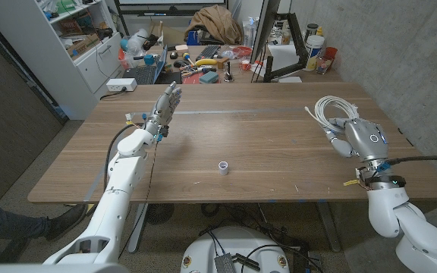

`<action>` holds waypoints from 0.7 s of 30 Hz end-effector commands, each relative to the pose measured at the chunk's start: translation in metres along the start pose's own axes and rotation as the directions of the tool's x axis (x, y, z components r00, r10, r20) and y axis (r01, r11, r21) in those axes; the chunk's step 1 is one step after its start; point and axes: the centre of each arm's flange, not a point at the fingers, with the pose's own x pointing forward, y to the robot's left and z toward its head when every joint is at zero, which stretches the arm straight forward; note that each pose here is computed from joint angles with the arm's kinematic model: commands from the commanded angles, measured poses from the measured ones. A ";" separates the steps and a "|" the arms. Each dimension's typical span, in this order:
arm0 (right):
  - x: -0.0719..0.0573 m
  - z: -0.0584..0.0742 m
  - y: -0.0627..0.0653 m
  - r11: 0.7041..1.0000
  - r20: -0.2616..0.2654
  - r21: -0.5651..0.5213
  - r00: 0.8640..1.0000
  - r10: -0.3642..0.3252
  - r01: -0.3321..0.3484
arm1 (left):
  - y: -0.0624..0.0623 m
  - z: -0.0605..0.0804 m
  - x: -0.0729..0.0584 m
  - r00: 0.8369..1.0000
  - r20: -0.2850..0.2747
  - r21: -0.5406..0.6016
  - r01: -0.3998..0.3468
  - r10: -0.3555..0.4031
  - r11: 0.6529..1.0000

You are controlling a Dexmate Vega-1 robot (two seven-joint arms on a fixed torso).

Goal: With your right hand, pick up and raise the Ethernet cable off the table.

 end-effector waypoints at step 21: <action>0.008 0.003 -0.005 1.000 0.005 -0.005 1.000 -0.029 0.029 | 0.000 -0.006 0.007 1.000 -0.015 -0.005 0.016 -0.016 1.000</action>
